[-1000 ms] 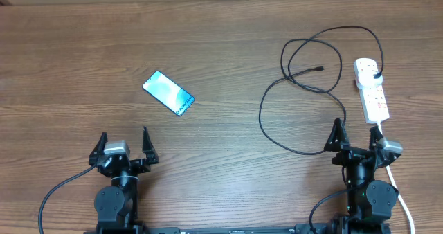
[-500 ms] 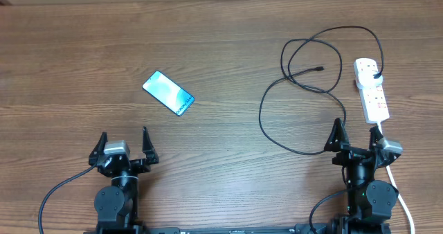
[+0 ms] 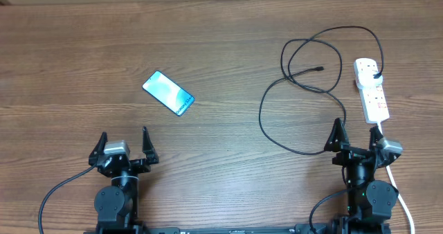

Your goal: Plug charger to phone and switch on socket

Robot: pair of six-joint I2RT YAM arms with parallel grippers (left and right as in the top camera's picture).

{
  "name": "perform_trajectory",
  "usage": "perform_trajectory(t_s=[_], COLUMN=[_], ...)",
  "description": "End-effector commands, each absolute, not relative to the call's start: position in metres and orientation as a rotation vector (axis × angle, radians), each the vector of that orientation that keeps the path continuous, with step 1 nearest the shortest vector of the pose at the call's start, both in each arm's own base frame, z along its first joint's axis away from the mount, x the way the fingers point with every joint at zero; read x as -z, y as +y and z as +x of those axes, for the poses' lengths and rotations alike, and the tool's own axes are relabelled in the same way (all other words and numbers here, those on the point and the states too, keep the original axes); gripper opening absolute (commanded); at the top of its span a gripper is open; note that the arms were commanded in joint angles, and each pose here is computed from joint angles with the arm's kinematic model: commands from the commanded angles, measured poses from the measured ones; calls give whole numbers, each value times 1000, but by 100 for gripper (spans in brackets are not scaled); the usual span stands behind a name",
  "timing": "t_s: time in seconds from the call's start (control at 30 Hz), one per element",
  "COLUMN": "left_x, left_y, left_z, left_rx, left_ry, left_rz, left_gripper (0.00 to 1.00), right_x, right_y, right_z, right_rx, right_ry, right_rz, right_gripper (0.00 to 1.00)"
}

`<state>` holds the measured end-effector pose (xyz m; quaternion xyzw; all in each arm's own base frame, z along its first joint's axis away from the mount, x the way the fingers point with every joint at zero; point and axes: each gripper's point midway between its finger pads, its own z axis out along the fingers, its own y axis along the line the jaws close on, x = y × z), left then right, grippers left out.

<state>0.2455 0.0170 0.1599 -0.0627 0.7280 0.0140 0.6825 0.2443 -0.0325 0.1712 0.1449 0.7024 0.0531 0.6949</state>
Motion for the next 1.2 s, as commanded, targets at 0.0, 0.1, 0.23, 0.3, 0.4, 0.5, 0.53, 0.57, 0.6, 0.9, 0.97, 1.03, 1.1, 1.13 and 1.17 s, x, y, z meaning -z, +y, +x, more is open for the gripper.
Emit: perform_trajectory(t_s=[0.0, 0.1, 0.23, 0.3, 0.4, 0.5, 0.53, 0.57, 0.6, 0.9, 0.97, 1.03, 1.1, 1.13, 1.17], left_x=[-159, -159, -159, -159, -163, -164, -166, -168, -172, -224, -234, -246, -258, -263, -269], left_y=[18, 18, 17, 17, 20, 8, 2, -2, -5, -12, -12, -12, -10, -8, -7], left_z=[245, 245, 245, 245, 245, 246, 247, 247, 247, 240, 238, 234, 231, 229, 227], left_rx=[-42, -44, -38, -39, -50, 21, 47, 66, 81, 179, 180, 179, 171, 166, 161], left_ry=[1630, 1630, 1631, 1630, 1611, 1610, 1606, 1597, 1584, 1425, 1403, 1385, 1367, 1359, 1348], left_rz=[-129, -131, -126, -126, -138, -95, -71, -52, -37, -56, -54, -53, -62, -68, -73], left_gripper=[100, 100, 100, 100, 100, 100, 100, 99, 100, 99, 99, 99, 100, 100, 99], right_x=[-170, -170, -170, -170, -170, -170, -170, -169, -170, -169, -170, -169, -170, -170, -169], right_y=[-32, -32, -32, -32, -32, -32, -32, -32, -32, -32, -32, -32, -32, -32, -32], right_z=[245, 245, 245, 245, 245, 245, 245, 245, 245, 245, 245, 245, 245, 245, 245], right_rx=[-124, -124, -124, -124, -124, -124, -124, -124, -124, -124, -124, -124, -124, -124, -124], right_ry=[1563, 1563, 1563, 1563, 1563, 1563, 1563, 1564, 1563, 1564, 1563, 1564, 1563, 1563, 1564], right_rz=[321, 321, 321, 321, 321, 321, 321, 321, 321, 321, 321, 321, 321, 321, 321], right_gripper=[100, 100, 100, 100, 100, 100, 100, 100, 100, 100, 100, 100, 100, 100, 100])
